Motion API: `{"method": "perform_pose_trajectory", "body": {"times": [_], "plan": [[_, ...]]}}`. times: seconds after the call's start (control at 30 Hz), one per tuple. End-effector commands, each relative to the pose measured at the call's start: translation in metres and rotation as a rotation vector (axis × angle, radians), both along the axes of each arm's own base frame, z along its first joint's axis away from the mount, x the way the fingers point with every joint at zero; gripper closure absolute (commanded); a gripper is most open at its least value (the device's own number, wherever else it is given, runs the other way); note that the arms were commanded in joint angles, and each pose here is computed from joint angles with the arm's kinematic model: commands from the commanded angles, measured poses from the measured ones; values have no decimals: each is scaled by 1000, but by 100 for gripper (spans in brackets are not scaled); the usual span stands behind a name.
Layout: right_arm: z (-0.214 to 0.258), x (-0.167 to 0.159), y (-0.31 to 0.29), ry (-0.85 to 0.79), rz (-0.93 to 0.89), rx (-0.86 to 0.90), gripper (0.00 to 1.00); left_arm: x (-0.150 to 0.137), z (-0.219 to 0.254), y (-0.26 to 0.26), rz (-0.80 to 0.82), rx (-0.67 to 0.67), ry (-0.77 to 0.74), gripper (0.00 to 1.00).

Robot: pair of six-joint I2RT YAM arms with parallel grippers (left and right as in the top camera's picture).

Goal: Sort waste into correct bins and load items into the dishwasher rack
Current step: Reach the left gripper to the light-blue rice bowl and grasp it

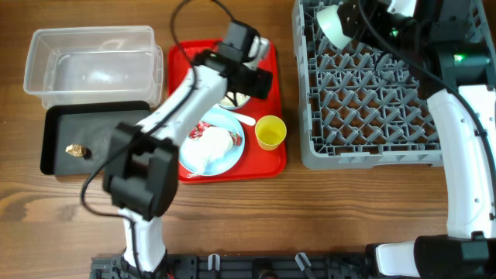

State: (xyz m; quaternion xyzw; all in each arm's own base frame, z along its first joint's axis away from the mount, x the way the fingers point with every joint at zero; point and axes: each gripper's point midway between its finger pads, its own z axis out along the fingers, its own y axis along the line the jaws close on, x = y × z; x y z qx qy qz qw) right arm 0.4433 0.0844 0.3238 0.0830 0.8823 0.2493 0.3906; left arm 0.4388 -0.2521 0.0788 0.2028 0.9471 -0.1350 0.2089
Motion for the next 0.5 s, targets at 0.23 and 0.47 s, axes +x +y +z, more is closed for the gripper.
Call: {"method": "perform_pose_trajectory", "body": {"times": [0.23, 0.47], "plan": [[-15, -4, -6, 52, -18, -55, 26, 0, -50, 2, -26, 95, 33, 35], [-17, -4, -7, 53, -15, -66, 26, 2, -52, 5, -14, 110, 27, 71]]}}
